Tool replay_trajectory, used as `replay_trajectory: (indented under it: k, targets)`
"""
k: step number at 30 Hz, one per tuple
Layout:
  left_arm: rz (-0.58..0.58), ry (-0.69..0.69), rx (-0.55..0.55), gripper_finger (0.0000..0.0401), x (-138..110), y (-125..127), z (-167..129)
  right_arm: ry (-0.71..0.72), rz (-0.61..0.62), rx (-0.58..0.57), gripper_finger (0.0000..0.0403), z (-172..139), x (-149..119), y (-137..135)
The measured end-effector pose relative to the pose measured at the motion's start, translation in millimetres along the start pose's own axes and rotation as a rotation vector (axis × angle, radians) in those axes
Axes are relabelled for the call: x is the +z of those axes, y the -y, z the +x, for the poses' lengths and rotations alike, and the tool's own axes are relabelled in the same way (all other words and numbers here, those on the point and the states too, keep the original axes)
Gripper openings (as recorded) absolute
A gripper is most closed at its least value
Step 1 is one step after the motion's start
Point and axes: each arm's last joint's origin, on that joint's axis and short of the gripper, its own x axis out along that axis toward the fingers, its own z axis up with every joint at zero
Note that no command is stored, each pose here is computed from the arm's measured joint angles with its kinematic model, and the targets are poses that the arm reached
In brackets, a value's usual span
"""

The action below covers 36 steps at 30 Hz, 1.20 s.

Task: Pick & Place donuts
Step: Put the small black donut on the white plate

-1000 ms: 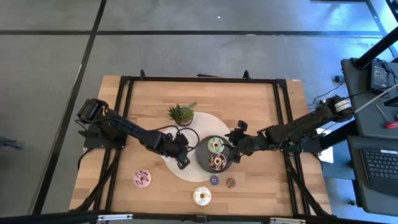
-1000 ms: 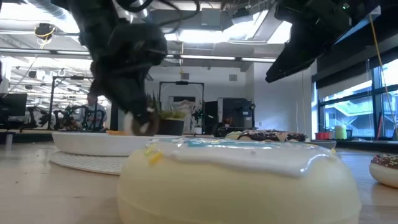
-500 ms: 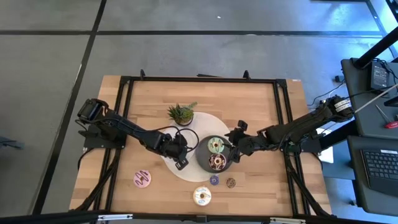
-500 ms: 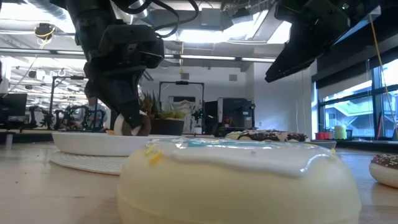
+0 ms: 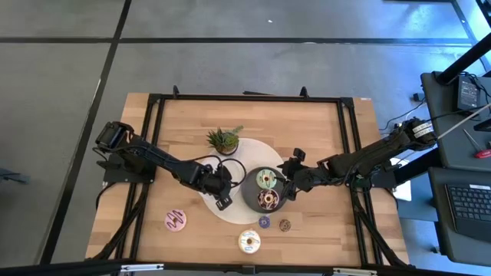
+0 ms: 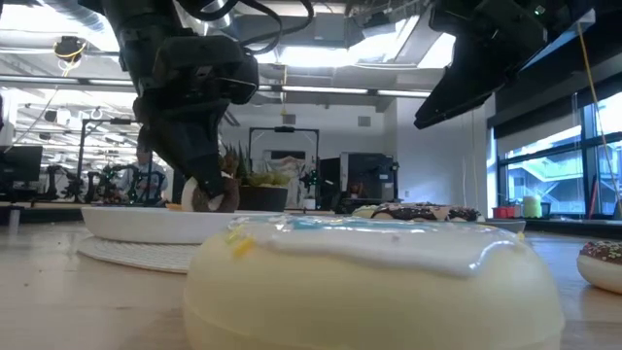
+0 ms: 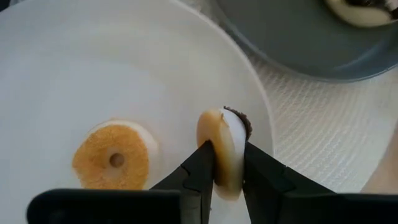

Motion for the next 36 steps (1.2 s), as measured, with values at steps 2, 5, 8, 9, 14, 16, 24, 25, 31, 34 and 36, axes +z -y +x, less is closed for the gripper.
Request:
replay_trajectory:
  k: [2, 5, 8, 9, 14, 16, 24, 25, 31, 34, 36]
  targets:
    - [-0.003, 0.015, -0.018, 0.0072, 1.4, 1.8, 0.0, 0.000, 0.000, 0.000, 0.0204, 0.0, 0.0, 0.0]
    - [-0.009, 0.041, -0.032, 0.0079, 3.4, 3.7, -0.1, 0.000, 0.000, 0.000, 0.0204, 0.0, 0.0, 0.0]
    - [-0.011, 0.058, -0.024, 0.0086, 4.1, 3.6, -0.2, 0.000, -0.001, 0.000, 0.0204, 0.0, 0.0, 0.0]
    - [-0.011, 0.059, -0.022, 0.0088, 4.1, 3.6, -0.2, 0.000, -0.001, 0.000, 0.0204, 0.0, 0.0, 0.0]
    - [-0.019, 0.058, -0.022, 0.0098, 4.1, 3.6, -0.2, 0.000, 0.000, 0.000, 0.0204, 0.0, 0.0, 0.0]
    - [-0.020, 0.059, -0.022, 0.0102, 4.1, 3.5, -0.2, 0.000, 0.000, 0.000, 0.0204, 0.0, 0.0, 0.0]
    - [-0.048, 0.073, -0.011, 0.0119, 4.4, 3.1, -0.1, -0.001, -0.002, 0.000, 0.0204, 0.1, -0.2, 0.0]
    - [-0.049, 0.073, -0.011, 0.0122, 4.4, 3.1, -0.1, 0.000, -0.002, 0.000, 0.0204, 0.0, -0.2, -0.1]
    - [-0.066, 0.037, -0.010, 0.0137, 1.2, 3.8, 9.3, -0.001, -0.003, -0.001, 0.0204, 0.0, -0.3, 0.0]
    - [-0.061, 0.019, 0.004, 0.0144, -1.2, 3.5, 15.8, -0.002, -0.003, -0.001, 0.0204, 0.1, -0.3, 0.1]
    - [-0.058, 0.014, 0.013, 0.0148, -2.2, 3.2, 18.7, -0.002, -0.003, -0.001, 0.0204, 0.0, -0.3, 0.0]
